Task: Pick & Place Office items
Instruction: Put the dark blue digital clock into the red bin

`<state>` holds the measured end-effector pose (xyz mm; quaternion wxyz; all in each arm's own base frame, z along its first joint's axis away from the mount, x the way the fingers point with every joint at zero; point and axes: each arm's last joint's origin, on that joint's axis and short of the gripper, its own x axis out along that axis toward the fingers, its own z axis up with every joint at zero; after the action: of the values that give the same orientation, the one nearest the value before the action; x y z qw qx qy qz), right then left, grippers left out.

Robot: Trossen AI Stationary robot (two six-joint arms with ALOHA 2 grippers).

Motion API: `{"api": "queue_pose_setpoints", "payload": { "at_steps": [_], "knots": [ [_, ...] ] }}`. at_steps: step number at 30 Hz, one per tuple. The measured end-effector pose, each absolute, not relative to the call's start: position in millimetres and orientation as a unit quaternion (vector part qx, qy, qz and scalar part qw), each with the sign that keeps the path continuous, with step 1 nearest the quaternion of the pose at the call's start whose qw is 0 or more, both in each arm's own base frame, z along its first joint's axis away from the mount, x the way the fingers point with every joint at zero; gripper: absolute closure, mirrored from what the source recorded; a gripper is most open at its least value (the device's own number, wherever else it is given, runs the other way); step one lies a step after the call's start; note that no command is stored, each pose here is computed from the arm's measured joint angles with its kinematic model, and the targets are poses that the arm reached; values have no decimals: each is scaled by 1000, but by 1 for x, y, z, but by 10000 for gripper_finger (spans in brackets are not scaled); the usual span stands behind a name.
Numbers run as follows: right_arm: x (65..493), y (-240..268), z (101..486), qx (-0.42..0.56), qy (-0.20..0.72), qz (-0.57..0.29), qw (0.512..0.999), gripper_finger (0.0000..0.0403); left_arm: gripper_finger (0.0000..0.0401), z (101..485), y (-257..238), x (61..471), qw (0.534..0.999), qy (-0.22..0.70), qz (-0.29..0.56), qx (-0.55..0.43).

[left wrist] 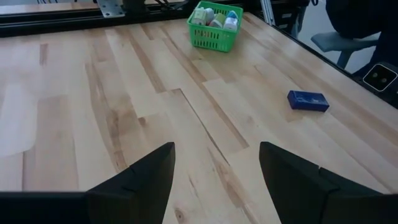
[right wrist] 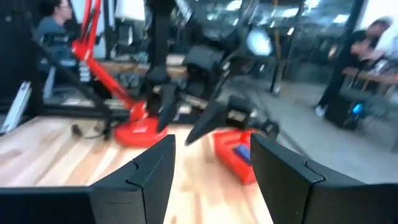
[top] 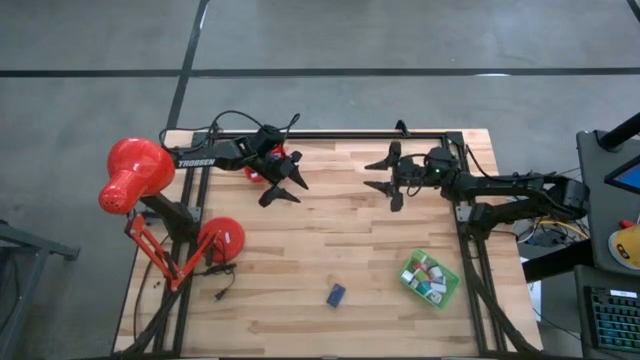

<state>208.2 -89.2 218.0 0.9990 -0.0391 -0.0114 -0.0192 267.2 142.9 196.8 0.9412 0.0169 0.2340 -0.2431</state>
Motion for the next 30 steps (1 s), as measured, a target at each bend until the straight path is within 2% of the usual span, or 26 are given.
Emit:
{"api": "queue_pose_setpoints", "payload": {
  "at_steps": [6,12,14,20,24,30],
  "knots": [
    [225,-73,227,-29,60,14,998,199,165,197,143,267,941,234,-243,17],
    [238,-47,231,-19,217,15,976,199,165,197,143,267,941,234,-243,17],
    [239,-37,231,-23,242,27,970,199,165,197,143,267,941,234,-243,17],
    [242,-10,226,-62,230,83,968,199,165,197,143,267,941,234,-243,17],
    [246,0,210,-112,244,119,956,199,165,197,143,267,941,234,-243,17],
    [257,4,187,-124,209,183,953,199,165,197,143,267,941,234,-243,17]
  ]
}}
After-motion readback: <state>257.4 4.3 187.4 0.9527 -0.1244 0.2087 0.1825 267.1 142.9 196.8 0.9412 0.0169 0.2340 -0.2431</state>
